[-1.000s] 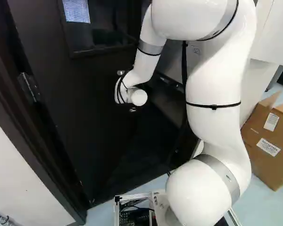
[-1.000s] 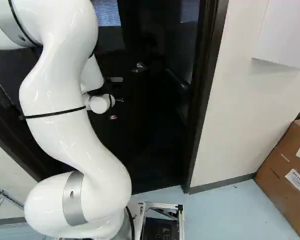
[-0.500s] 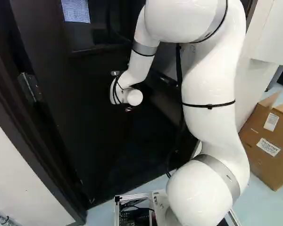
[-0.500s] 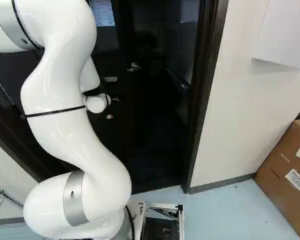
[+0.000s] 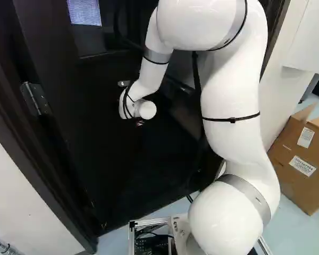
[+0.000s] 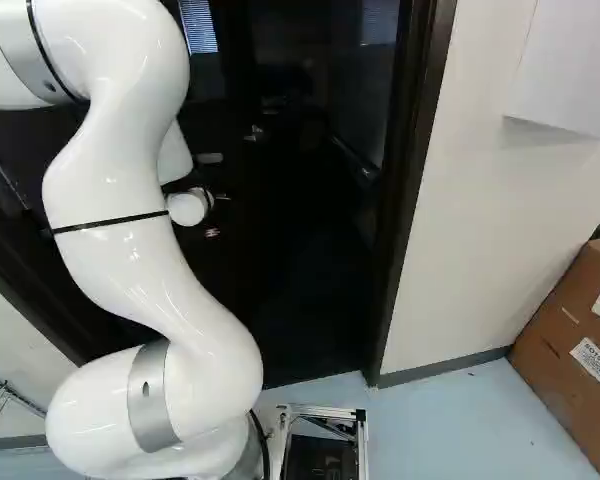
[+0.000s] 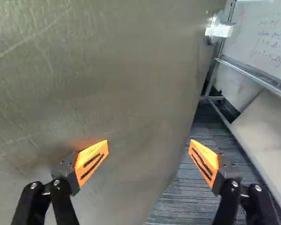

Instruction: Open the door and move inside

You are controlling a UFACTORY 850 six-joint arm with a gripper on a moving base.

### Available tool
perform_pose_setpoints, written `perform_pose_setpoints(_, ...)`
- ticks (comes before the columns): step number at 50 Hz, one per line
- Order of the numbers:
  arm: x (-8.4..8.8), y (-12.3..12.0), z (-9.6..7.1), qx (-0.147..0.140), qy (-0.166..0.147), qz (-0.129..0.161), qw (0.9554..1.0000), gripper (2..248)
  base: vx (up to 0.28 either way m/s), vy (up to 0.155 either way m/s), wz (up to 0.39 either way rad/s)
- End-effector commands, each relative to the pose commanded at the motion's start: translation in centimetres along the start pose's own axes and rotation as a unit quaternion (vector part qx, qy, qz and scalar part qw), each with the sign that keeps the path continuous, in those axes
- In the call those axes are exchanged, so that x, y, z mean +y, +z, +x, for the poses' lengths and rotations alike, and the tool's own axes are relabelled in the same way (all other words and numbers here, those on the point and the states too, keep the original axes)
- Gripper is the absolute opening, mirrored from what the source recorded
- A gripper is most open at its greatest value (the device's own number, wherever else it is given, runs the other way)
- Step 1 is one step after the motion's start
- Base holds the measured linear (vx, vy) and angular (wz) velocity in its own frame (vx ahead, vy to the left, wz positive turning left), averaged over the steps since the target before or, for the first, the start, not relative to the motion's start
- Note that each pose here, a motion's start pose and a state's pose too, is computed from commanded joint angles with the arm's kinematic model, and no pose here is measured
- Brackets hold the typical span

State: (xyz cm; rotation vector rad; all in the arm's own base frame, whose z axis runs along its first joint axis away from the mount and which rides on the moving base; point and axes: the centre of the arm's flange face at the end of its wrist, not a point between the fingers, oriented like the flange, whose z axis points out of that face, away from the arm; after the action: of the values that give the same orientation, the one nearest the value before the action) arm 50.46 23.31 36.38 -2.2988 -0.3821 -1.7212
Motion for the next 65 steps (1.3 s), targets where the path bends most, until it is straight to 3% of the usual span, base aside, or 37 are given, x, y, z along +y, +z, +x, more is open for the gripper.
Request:
perform_pose_setpoints(25, -3.0, 1.3, 0.1, 0.004, -0.026, 0.046, 0.9986, 247, 0.0, 0.0, 0.0)
perform_pose_setpoints(65, -7.6, 3.4, 0.1, 0.014, -0.059, 0.106, 0.9925, 247, 0.0, 0.0, 0.0)
